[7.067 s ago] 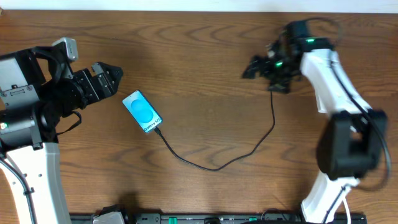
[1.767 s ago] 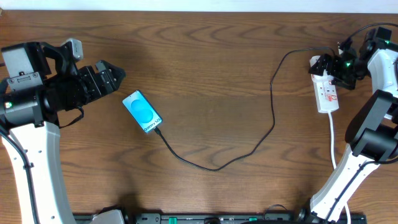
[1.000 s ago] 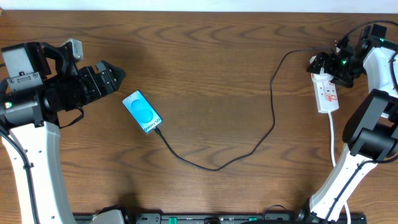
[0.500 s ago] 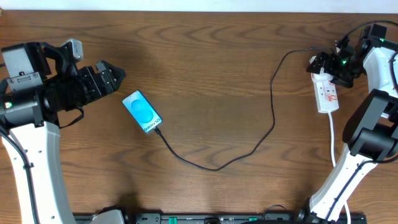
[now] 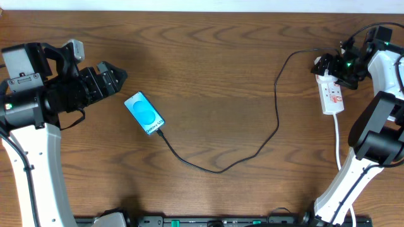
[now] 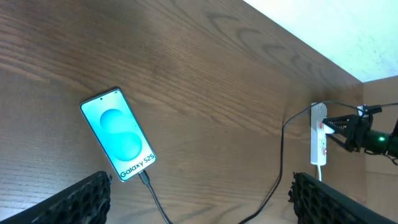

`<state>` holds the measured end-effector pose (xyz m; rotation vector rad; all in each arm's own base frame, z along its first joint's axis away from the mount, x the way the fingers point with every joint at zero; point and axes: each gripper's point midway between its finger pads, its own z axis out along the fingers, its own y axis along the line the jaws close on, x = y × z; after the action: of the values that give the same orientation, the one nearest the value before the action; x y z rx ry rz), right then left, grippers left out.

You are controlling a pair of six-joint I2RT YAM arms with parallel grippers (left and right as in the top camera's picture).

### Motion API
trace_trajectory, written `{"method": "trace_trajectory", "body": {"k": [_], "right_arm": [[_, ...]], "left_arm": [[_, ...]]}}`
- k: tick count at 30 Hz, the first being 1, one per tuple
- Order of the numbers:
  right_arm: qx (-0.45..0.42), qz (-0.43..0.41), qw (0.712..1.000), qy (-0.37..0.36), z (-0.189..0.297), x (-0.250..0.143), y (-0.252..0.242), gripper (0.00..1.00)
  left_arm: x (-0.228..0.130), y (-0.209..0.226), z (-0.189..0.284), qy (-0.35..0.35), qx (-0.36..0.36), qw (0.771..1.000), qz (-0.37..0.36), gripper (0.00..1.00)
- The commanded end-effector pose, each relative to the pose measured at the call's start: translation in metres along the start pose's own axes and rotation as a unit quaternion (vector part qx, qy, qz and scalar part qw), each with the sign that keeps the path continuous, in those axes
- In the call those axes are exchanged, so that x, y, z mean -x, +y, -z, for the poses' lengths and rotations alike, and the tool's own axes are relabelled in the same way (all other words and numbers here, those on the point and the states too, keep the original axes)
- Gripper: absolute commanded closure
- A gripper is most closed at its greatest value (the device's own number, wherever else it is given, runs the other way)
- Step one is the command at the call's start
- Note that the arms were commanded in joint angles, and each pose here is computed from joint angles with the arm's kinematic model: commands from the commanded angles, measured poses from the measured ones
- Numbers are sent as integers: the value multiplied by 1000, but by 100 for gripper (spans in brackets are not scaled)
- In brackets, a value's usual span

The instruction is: Plug charger to phone and switch on socket

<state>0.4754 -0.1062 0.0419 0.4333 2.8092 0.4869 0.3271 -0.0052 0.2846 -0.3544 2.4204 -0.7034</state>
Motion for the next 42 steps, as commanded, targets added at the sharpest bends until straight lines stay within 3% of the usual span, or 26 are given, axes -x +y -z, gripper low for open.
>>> {"method": "trace_trajectory", "body": {"k": [1,12,16,21,27,35,42], "right_arm": [[80,-14,994,72,-37,-37,46,1],[-27,-66,997,29,-17,-14,-8,1],[-45,-74,996,-3,21,5,-18,1],[-110,-72,990,-45,105,16,-17,1],[-118,-65,989,-62,182,-12,22,1],[-105,-30,990,-92,271,-84,86,1],[-96,-7,986,-134,305,-105,106,1]], "left_arm": [[3,0,1,-2,2,1000,-1,8],[3,0,1,-2,2,1000,-1,8],[3,0,1,-2,2,1000,-1,8],[3,0,1,-2,2,1000,-1,8],[3,0,1,-2,2,1000,-1,8],[3,0,1,-2,2,1000,-1,8],[3,0,1,-2,2,1000,-1,8]]}}
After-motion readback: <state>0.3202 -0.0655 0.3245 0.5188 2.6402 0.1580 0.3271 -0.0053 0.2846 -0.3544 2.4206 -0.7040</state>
